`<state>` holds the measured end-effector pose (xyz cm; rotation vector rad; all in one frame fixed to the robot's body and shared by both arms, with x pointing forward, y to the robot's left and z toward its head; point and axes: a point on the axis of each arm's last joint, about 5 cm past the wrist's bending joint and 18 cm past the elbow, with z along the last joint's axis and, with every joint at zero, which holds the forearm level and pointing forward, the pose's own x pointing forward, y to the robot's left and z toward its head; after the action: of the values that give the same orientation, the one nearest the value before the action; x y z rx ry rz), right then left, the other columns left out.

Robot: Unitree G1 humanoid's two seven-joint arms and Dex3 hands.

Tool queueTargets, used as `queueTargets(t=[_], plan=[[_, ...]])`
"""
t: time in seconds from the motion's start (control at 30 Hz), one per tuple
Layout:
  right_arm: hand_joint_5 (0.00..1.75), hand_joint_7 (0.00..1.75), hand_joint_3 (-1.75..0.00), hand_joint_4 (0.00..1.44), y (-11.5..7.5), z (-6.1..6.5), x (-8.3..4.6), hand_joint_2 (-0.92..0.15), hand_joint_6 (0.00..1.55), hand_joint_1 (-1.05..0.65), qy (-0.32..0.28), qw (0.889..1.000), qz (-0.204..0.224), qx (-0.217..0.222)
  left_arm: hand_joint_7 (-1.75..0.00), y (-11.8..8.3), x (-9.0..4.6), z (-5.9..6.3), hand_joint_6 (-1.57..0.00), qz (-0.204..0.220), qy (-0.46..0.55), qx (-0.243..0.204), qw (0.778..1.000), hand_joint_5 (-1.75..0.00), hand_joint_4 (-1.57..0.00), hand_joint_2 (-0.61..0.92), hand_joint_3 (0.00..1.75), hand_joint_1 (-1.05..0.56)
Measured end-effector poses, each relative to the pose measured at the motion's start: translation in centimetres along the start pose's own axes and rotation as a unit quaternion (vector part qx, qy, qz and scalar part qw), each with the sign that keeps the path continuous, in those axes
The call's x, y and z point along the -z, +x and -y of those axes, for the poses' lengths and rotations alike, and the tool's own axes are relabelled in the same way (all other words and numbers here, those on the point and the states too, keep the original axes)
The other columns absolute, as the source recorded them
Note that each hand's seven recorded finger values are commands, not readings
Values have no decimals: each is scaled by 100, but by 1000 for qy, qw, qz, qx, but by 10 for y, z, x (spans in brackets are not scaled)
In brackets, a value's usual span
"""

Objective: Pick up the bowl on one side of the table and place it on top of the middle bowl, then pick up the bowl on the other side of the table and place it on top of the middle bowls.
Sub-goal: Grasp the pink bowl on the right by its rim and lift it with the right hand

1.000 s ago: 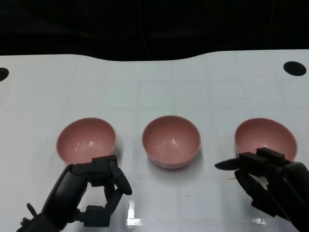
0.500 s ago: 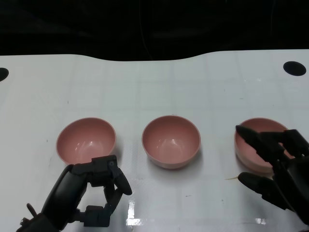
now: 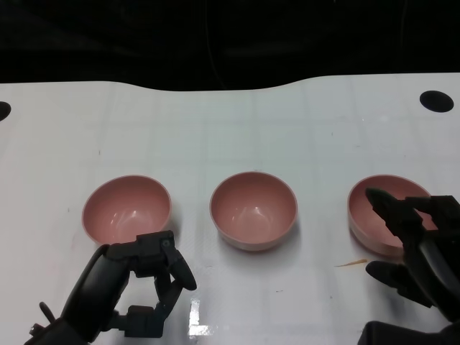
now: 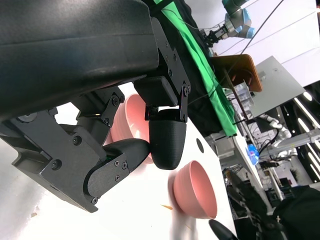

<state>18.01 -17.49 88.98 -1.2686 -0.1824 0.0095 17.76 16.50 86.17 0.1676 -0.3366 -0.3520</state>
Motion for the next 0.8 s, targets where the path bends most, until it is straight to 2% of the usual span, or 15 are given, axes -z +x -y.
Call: queueTargets(t=[0.27, 0.33, 0.5, 0.57, 0.6, 0.63, 0.67, 0.73, 0.8], plan=[[50, 7, -1, 27, 14, -15, 6, -88, 41, -55, -49, 997, -24, -56, -137, 0, 0, 0, -83, 1, 0, 0, 1000, -171, -85, 42, 120, -23], [41, 6, 0, 40, 16, -19, 8, -89, 53, -47, -57, 996, -26, -64, -137, 0, -1, 0, -82, 1, 0, 1, 1000, -170, -85, 42, 120, -23], [25, 4, 0, 68, 20, -28, 13, -91, 71, -39, -69, 994, -28, -75, -137, 1, -1, 0, -82, 2, 1, 1, 1000, -170, -86, 42, 120, -24], [28, 6, 0, 85, 22, -30, 15, -90, 79, -33, -75, 994, -25, -74, -136, 1, -1, 0, -82, 3, 1, 1, 1000, -170, -86, 42, 120, -24], [44, 5, 0, 89, 23, -31, 16, -90, 84, -31, -77, 994, -21, -71, -136, 1, -1, 0, -82, 3, 1, 2, 1000, -170, -86, 42, 121, -24], [87, 4, 0, 84, 25, -32, 16, -91, 91, -27, -79, 995, -16, -67, -136, 1, -1, 0, -83, 3, 2, 2, 1000, -170, -86, 42, 121, -24], [111, 4, 0, 81, 26, -33, 17, -91, 96, -24, -78, 995, -10, -62, -136, 2, -1, -1, -83, 3, 2, 2, 1000, -170, -86, 41, 121, -24], [130, 5, -1, 80, 30, -35, 18, -91, 104, -22, -74, 996, 0, -52, -135, 3, -1, -1, -83, 4, 2, 3, 1000, -170, -86, 41, 121, -24], [123, 7, -2, 85, 32, -36, 20, -92, 117, -20, -74, 996, 7, -44, -134, 4, -1, -1, -83, 5, 3, 3, 1000, -170, -86, 41, 121, -24]])
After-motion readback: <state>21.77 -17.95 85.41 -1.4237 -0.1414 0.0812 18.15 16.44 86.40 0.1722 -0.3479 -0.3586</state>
